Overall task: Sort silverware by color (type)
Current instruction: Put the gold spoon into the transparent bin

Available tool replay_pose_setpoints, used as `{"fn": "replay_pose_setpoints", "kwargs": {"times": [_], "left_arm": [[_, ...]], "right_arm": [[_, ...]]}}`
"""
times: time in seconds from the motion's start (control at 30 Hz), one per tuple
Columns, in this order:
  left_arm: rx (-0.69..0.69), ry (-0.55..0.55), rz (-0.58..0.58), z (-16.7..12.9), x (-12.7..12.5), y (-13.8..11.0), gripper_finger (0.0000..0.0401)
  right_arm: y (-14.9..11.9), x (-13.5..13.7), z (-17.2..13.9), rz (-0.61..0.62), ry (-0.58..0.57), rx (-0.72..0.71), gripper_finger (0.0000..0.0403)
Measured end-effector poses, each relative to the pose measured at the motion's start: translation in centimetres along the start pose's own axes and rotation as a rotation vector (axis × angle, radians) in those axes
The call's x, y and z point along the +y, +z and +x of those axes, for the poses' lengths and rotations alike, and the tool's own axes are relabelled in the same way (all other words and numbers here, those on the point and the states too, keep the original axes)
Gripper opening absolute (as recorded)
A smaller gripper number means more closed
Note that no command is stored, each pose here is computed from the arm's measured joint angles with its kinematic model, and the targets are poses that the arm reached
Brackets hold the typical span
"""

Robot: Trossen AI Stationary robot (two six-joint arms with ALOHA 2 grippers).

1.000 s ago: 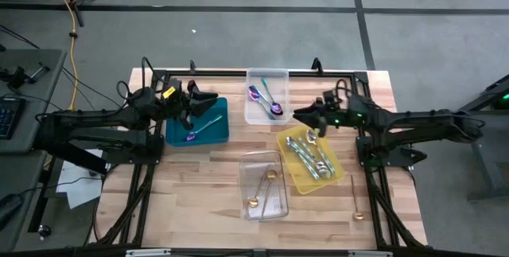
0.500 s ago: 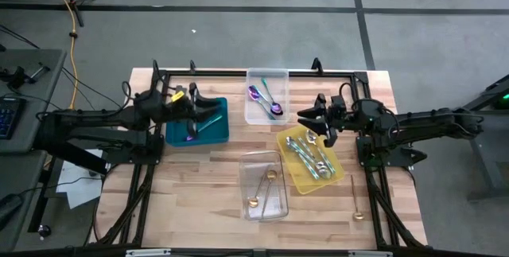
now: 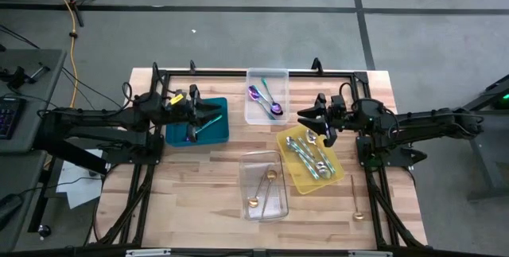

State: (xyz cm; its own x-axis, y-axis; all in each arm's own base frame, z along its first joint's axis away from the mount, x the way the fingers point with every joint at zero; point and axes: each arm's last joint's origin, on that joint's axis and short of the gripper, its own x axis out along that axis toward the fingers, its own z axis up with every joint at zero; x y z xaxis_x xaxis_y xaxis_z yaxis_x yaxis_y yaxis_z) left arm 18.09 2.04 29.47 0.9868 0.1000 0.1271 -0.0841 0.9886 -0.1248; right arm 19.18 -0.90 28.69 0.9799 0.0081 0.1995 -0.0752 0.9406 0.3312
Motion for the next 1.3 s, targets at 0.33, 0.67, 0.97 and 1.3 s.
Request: {"fn": "replay_pose_setpoints", "kwargs": {"times": [0.33,0.67,0.97,1.3], "left_arm": [[0.000,0.004,0.001,0.0,0.0,0.0,0.0099],[0.000,0.004,0.001,0.0,0.0,0.0,0.0099],[-0.002,0.027,0.001,0.0,0.1,0.0,0.0099],[-0.002,0.027,0.001,0.0,0.1,0.0,0.0099]], "right_arm": [[0.0,0.0,0.0,0.000,0.000,0.000,0.0129],[0.0,0.0,0.0,0.079,-0.003,-0.001,0.0129],[-0.8,1.5,0.4,0.547,0.041,0.376,0.0128],[-4.7,6.6,-3.4,1.019,-0.274,1.096,0.0128]]}}
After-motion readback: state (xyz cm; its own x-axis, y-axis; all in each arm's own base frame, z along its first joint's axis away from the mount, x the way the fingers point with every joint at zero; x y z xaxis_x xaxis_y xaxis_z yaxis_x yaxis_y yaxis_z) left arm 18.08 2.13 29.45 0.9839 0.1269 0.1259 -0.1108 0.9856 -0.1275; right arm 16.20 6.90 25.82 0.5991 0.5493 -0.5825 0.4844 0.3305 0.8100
